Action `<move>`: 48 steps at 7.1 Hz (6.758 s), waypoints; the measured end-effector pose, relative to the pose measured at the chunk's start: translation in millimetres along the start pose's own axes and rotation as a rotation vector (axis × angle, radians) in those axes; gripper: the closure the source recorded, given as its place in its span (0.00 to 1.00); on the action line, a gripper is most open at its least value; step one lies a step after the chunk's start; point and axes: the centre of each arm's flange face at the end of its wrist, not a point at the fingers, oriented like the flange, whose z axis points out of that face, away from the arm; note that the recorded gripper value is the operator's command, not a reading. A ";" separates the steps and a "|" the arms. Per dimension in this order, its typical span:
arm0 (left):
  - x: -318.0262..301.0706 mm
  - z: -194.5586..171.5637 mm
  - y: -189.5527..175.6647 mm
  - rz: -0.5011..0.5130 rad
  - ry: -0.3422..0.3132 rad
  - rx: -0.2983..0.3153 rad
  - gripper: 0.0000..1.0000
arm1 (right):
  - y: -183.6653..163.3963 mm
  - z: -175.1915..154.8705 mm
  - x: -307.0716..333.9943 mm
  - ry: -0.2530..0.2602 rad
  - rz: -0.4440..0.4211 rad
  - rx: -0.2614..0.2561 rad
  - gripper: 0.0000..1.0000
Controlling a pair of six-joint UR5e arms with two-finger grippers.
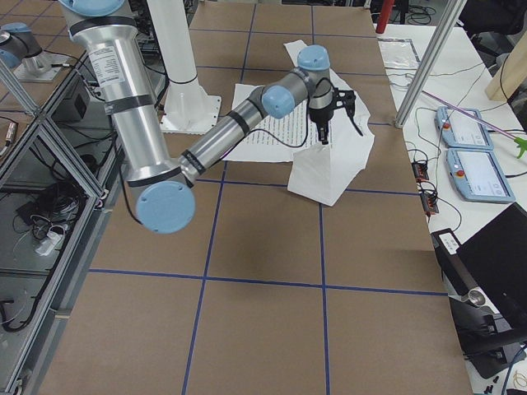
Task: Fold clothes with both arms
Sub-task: 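Lift the grasped sleeve cuff up off the table with the right gripper, then carry the sleeve across the shirt body toward the collar and release, then withdraw the right gripper away from the shirt, then reach the left gripper to the other sleeve cuff and grasp, then lift the sleeve with the left gripper and fold it across the body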
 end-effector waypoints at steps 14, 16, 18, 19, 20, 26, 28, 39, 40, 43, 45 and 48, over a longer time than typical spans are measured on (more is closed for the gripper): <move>-10.1 9.7 16.7 -0.036 0.003 -0.029 0.00 | 60.3 145.4 -494.9 -0.035 0.147 0.289 0.01; -9.1 9.3 8.1 -0.030 0.002 -0.021 0.00 | 31.1 130.7 -484.3 -0.034 0.167 0.270 0.00; -10.3 10.4 0.6 -0.009 0.003 -0.005 0.00 | -7.0 104.8 -449.6 0.013 0.161 0.173 0.00; -8.8 9.6 -0.6 0.017 -0.001 0.016 0.00 | -17.7 87.6 -418.5 0.031 0.137 0.125 0.00; -6.2 12.3 0.3 0.046 0.001 0.035 0.00 | -23.7 73.7 -374.6 0.026 0.103 0.097 0.00; 25.6 161.1 43.2 0.166 0.077 -0.059 0.00 | 0.5 15.6 47.0 -0.033 -0.333 -0.033 0.00; 42.0 218.6 81.0 0.165 0.101 -0.031 0.00 | 23.1 14.1 148.9 -0.065 -0.378 -0.039 0.00; 74.2 283.7 131.7 0.231 0.100 -0.083 0.19 | 44.3 18.7 197.8 -0.081 -0.377 -0.037 0.00; 74.8 284.9 132.6 0.233 0.099 -0.086 0.19 | 44.3 19.4 198.5 -0.080 -0.375 -0.038 0.00; 77.0 289.2 135.1 0.239 0.089 -0.091 0.25 | 45.6 21.3 201.3 -0.077 -0.371 -0.043 0.00; 77.3 290.0 135.6 0.240 0.086 -0.092 0.75 | 46.3 21.8 202.4 -0.077 -0.369 -0.045 0.00; 77.5 289.9 135.3 0.242 0.085 -0.088 1.00 | 46.5 22.0 202.7 -0.076 -0.367 -0.046 0.00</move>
